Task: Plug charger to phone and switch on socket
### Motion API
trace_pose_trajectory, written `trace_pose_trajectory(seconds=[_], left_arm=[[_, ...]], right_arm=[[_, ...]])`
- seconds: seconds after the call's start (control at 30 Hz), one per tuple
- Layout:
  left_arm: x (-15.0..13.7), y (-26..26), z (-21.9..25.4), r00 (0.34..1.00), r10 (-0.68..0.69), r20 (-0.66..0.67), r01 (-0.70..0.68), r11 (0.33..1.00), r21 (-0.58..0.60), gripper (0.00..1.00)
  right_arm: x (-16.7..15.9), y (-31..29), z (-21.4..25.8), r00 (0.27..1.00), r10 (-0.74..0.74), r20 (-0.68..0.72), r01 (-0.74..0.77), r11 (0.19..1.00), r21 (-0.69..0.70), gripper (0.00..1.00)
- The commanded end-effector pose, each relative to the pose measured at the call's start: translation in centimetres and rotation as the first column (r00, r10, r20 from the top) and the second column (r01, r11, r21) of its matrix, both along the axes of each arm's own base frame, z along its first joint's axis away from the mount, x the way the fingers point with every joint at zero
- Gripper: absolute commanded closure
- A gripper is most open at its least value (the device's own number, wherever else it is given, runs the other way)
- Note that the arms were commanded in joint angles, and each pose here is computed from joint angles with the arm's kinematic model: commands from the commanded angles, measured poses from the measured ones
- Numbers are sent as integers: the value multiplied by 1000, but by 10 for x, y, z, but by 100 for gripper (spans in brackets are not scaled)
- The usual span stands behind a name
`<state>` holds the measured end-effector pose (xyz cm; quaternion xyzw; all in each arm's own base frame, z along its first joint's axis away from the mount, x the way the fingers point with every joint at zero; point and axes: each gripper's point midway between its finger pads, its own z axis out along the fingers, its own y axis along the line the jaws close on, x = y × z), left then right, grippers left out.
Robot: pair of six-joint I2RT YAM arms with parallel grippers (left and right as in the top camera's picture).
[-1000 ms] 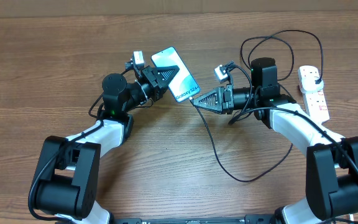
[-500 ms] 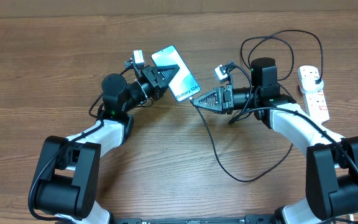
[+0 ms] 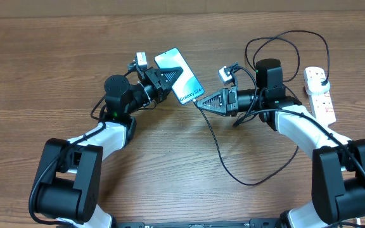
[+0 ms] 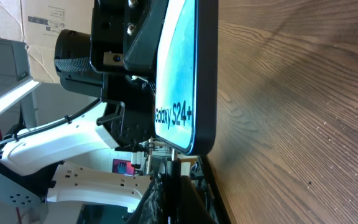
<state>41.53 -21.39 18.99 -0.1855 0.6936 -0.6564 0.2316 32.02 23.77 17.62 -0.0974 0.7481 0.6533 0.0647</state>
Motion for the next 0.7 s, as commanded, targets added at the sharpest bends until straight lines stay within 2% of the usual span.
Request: trace_pose_trajectory(seconds=[0.0, 0.67], left_arm=[[-4, -4, 10, 999, -20, 26, 20, 1000, -7, 96], [-4, -4, 11, 1000, -17, 25, 18, 1000, -13, 96]], right_arm=[[4, 1, 9, 999, -15, 36, 15, 1000, -6, 96], [12, 1, 10, 998, -54, 23, 55, 998, -17, 96]])
